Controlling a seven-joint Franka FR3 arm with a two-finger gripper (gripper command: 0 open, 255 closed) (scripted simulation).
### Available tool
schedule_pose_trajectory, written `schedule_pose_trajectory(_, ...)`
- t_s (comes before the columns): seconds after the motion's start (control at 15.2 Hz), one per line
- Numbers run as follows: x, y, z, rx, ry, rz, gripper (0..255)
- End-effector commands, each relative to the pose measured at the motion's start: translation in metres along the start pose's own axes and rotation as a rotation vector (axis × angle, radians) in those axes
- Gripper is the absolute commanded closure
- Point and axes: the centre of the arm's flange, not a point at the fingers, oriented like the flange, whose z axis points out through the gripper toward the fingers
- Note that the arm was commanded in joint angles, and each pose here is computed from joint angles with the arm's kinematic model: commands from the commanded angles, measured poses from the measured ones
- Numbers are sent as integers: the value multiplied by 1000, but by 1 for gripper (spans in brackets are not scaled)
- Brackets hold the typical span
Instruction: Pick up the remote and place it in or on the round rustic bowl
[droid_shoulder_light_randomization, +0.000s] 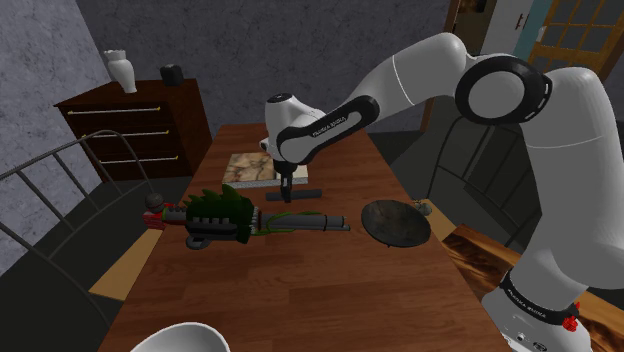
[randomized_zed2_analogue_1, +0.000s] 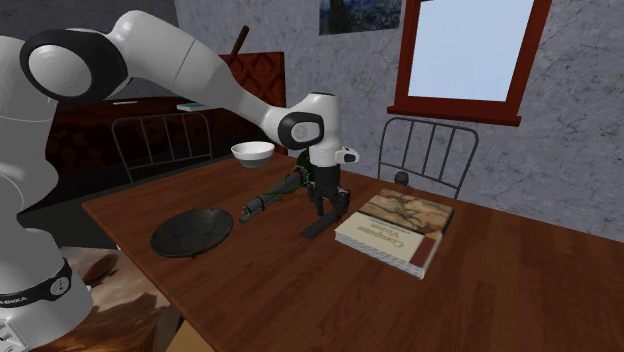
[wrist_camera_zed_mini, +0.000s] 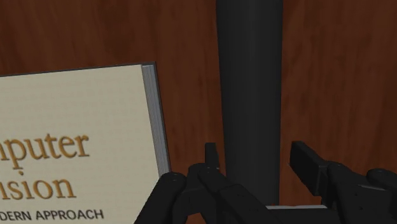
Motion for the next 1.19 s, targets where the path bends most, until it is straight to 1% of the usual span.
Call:
schedule_pose_trajectory(0.0,0,0,0,0,0,0,255)
schedule_pose_trajectory(0.53,0,0,0,0,0,0,255)
schedule_pose_trajectory(1.12,0,4,-47,0,0,0,255)
